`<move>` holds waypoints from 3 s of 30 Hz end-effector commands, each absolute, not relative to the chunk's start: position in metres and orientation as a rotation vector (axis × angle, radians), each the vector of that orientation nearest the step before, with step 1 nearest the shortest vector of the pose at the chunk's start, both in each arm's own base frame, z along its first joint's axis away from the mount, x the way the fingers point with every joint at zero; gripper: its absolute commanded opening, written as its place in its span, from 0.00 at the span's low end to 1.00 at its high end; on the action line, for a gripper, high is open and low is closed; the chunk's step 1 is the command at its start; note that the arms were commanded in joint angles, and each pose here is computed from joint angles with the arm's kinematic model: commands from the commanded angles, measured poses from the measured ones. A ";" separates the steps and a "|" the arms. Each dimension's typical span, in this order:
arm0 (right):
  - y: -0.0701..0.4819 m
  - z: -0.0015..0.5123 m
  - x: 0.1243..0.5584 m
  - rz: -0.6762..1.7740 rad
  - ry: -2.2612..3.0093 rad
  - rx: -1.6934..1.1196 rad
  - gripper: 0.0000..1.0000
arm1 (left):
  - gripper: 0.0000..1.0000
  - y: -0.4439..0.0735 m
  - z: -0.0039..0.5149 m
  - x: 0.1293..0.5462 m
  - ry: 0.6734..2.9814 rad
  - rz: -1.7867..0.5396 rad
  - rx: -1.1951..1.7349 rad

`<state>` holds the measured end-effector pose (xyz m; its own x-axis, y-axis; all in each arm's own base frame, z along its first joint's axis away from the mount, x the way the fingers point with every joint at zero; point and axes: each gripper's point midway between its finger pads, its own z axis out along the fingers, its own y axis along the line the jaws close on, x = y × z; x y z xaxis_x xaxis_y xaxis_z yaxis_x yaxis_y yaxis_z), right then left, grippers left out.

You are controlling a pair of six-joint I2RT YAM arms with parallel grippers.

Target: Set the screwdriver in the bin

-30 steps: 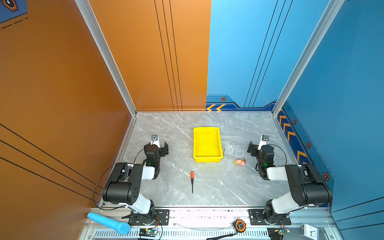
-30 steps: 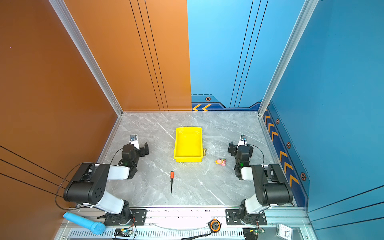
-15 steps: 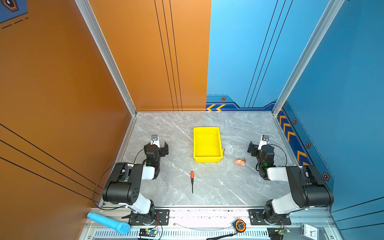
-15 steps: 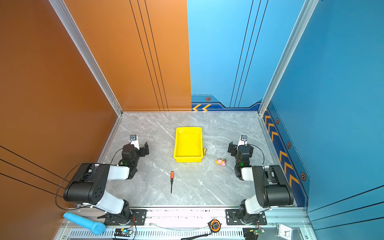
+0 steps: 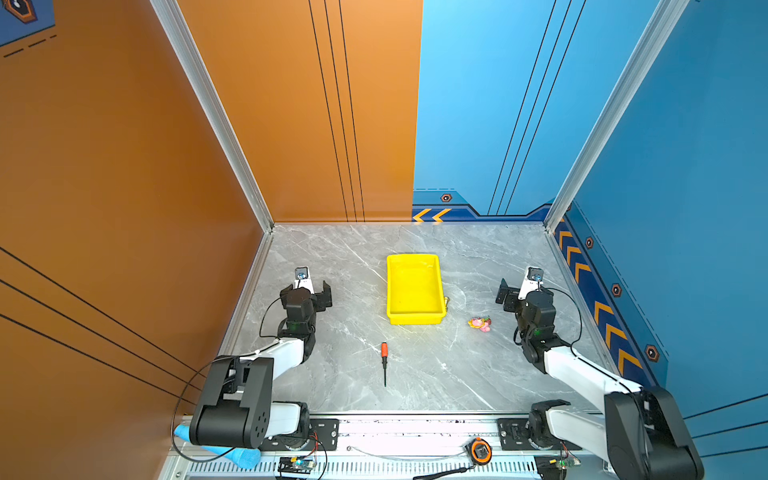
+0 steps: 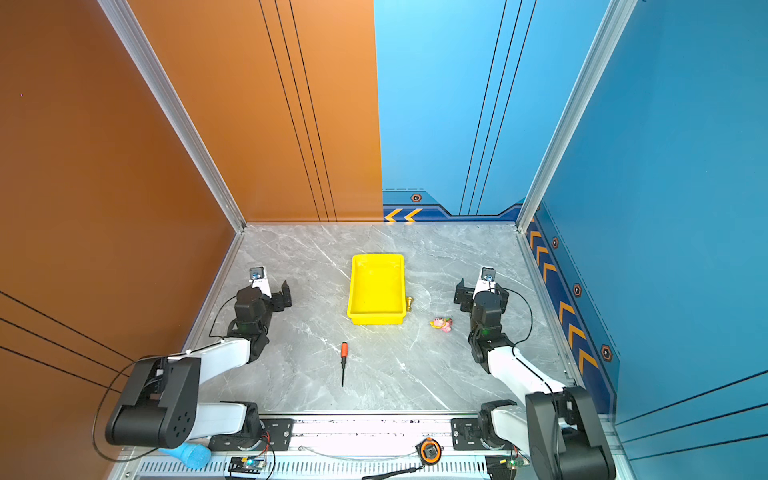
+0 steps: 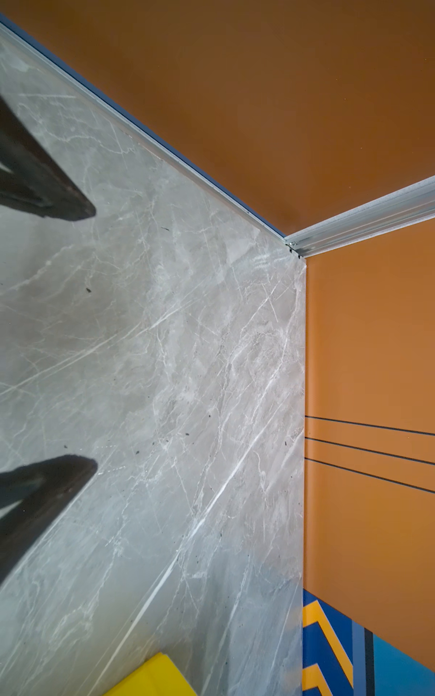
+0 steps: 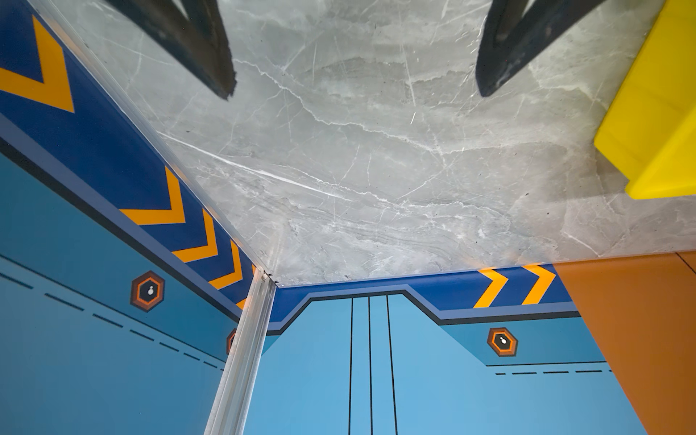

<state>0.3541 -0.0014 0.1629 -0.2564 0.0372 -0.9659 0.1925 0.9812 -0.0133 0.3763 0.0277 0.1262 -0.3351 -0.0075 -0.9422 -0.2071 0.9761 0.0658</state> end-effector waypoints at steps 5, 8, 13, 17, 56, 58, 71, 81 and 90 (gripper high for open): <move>0.011 0.171 0.320 -0.165 1.929 0.152 1.00 | 0.98 0.035 0.125 0.368 2.096 0.197 -0.289; 0.013 0.184 0.306 -0.124 1.908 0.197 1.00 | 0.98 0.026 0.131 0.366 2.189 0.132 -0.299; 0.019 0.199 0.286 -0.047 1.904 0.249 1.00 | 0.98 0.000 0.140 0.358 2.282 -0.029 -0.282; 0.024 0.201 0.276 -0.032 1.967 0.283 1.00 | 0.98 -0.015 0.141 0.340 2.366 -0.111 -0.324; 0.144 0.173 0.237 0.335 2.281 -0.261 1.00 | 0.94 -0.200 0.066 0.224 2.744 -0.009 -0.111; 0.144 0.172 0.236 0.335 2.283 -0.253 1.00 | 0.92 -0.206 0.061 0.222 2.756 0.011 -0.084; 0.183 0.186 0.203 0.624 2.063 -0.554 1.00 | 0.77 -0.219 0.034 0.223 2.812 0.092 -0.077; 0.222 0.191 0.159 0.799 1.849 -0.831 1.00 | 0.73 -0.219 0.022 0.221 2.847 0.083 -0.096; 0.233 0.189 0.150 0.753 1.833 -0.905 1.00 | 0.57 -0.216 0.013 0.219 2.866 0.090 -0.114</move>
<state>0.1442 0.2323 0.1802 -0.3455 -0.2760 -0.8969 -0.8334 0.5296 0.1581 0.2250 -0.2228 0.0240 -0.9499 -0.0634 -0.3061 -0.0747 0.9969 0.0251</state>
